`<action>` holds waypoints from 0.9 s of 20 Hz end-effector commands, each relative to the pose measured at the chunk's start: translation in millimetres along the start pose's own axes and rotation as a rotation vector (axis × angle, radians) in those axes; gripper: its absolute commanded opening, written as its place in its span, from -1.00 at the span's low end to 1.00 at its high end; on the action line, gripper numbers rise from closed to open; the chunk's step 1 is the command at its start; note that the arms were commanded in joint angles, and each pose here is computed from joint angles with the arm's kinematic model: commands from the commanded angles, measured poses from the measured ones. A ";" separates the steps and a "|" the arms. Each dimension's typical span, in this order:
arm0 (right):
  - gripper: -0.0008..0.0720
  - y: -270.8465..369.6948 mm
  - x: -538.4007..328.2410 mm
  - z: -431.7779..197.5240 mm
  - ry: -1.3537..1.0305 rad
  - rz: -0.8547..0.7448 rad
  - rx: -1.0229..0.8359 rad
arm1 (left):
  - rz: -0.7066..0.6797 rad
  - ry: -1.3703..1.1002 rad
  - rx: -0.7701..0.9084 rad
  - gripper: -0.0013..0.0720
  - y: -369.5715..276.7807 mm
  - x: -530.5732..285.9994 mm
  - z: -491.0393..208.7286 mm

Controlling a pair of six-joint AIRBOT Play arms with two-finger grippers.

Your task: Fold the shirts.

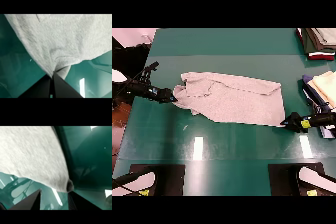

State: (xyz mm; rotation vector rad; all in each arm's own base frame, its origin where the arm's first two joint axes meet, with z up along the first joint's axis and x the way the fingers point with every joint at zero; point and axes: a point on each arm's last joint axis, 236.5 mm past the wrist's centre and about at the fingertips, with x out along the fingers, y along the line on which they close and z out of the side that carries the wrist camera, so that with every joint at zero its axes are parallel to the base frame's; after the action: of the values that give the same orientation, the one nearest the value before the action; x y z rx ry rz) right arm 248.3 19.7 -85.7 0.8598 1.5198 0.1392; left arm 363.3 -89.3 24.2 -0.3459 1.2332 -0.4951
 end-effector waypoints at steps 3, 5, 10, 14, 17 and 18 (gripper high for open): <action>-0.45 -0.4 8.1 26.0 -0.104 -0.021 -0.013 | -0.003 0.010 0.000 -0.90 -1.3 -1.0 -2.5; -0.86 -1.3 7.5 29.7 -0.121 -0.025 -0.013 | -0.003 0.009 0.000 -0.90 -1.2 -1.0 -2.3; -0.95 26.0 -23.9 45.9 -0.165 -0.004 -0.092 | 0.010 -0.057 -0.013 -0.91 -9.2 -20.1 18.9; -0.95 131.1 -143.8 83.4 -0.517 0.103 -0.320 | 0.049 -0.353 0.193 -0.91 -72.5 -126.8 83.7; -0.95 219.6 -261.8 66.5 -0.824 0.141 -0.549 | 0.079 -0.627 0.378 -0.91 -150.8 -242.7 101.1; -0.95 244.0 -297.2 51.7 -0.917 0.140 -0.620 | 0.089 -0.717 0.438 -0.91 -177.6 -280.6 97.9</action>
State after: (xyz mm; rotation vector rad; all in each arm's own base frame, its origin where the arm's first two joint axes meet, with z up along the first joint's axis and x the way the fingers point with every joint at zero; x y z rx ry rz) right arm 376.6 -12.6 155.5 0.5494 0.7821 0.2124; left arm 392.3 -85.8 259.2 -0.1644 0.6831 -0.4914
